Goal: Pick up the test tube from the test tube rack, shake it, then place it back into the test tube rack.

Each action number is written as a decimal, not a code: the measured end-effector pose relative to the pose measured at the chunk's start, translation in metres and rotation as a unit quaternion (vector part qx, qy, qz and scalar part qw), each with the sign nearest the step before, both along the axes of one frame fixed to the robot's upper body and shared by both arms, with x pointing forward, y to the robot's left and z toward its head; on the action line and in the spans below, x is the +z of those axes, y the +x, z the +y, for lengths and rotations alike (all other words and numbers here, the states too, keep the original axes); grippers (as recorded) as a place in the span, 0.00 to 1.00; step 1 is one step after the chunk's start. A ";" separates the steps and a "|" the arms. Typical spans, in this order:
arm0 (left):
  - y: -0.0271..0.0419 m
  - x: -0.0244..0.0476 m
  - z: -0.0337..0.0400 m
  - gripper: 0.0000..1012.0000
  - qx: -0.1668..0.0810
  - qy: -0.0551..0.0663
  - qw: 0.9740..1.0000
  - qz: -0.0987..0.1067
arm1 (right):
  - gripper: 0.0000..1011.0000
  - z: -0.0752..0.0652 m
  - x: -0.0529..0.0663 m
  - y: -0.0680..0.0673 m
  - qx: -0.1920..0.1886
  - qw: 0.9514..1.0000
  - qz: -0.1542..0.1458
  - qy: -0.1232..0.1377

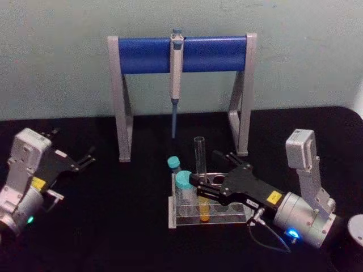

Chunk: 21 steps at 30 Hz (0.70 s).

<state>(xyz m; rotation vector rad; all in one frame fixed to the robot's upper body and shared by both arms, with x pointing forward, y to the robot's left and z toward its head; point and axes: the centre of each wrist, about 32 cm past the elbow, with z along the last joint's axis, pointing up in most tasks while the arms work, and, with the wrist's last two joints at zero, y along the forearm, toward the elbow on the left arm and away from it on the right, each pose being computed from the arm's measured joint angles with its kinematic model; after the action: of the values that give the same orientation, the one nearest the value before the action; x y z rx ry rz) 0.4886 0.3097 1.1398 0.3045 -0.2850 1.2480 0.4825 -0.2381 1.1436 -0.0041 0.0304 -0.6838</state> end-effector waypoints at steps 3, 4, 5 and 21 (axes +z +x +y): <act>0.0000 0.0000 0.0000 0.99 0.000 0.000 1.000 0.000 | 0.99 0.000 0.000 0.000 0.000 1.000 0.000 0.000; 0.0000 0.0000 0.0000 0.99 0.000 0.000 1.000 0.000 | 0.99 0.000 0.000 0.000 0.000 1.000 0.000 0.000; 0.0000 0.0000 0.0000 0.99 0.000 0.000 1.000 0.000 | 0.99 0.000 0.000 0.000 0.000 1.000 0.000 0.000; 0.0000 0.0000 0.0000 0.99 0.000 0.000 1.000 0.000 | 0.99 -0.003 0.022 0.000 0.002 0.998 -0.053 0.021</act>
<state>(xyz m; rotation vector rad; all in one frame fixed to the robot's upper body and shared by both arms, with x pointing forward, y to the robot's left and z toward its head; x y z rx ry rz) 0.4886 0.3097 1.1398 0.3045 -0.2850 1.2480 0.4829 -0.2414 1.1652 0.0723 -0.0565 -0.6784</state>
